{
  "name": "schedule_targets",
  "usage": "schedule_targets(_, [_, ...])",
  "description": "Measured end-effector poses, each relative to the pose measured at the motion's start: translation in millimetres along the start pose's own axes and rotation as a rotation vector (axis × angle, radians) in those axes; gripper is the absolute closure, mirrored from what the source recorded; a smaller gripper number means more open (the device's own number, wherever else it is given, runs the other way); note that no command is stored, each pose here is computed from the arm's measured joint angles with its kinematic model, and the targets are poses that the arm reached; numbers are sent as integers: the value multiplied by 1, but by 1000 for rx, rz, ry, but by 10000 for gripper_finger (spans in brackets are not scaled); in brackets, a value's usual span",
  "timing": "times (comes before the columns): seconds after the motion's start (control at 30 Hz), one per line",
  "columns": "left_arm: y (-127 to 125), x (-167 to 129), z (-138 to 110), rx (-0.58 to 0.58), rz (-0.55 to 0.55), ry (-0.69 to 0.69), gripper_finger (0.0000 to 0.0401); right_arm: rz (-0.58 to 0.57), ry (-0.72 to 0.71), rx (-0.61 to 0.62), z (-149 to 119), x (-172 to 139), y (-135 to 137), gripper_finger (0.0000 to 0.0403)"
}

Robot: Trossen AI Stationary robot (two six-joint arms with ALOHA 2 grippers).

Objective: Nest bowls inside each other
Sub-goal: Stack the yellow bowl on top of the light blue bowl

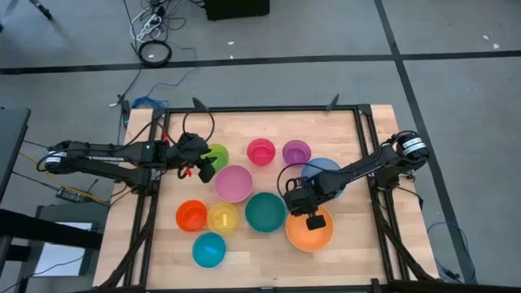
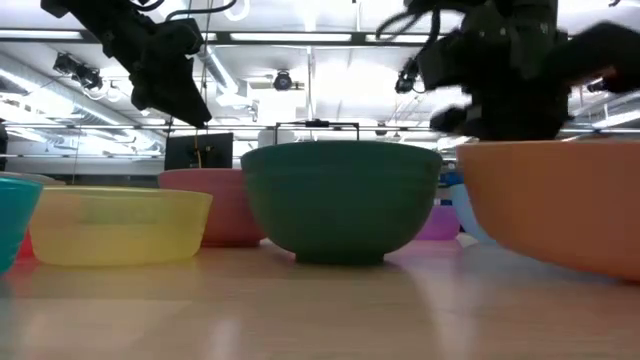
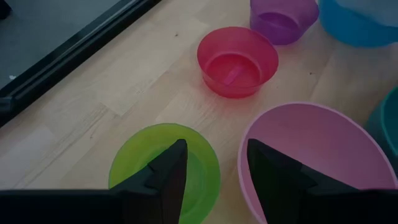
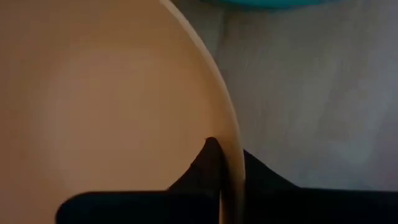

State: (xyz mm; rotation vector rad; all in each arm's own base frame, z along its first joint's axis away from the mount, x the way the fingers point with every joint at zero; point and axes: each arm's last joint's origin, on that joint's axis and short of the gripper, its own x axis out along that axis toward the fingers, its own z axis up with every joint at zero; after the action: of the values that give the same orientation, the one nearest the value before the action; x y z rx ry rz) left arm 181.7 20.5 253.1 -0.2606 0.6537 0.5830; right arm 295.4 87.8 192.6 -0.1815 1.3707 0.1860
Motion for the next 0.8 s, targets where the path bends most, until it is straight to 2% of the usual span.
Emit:
schedule_targets(0.2, [-1,0,3,-11,-14,-33,225,-132,38,11,-3,-61,-11,403])
schedule_targets(0.43, [-3,0,7,-6,-30,-71,225,-179,-89,107,-6,-115,-36,403])
schedule_targets(0.53, [-3,0,7,-6,-30,-70,225,-262,-87,148,-14,-124,-49,403])
schedule_targets(0.67, [-3,0,7,-6,-30,-70,225,-391,14,216,-28,-127,-70,403])
schedule_targets(0.8, [-3,0,7,-6,-30,-69,225,-412,78,296,-38,-118,-92,403])
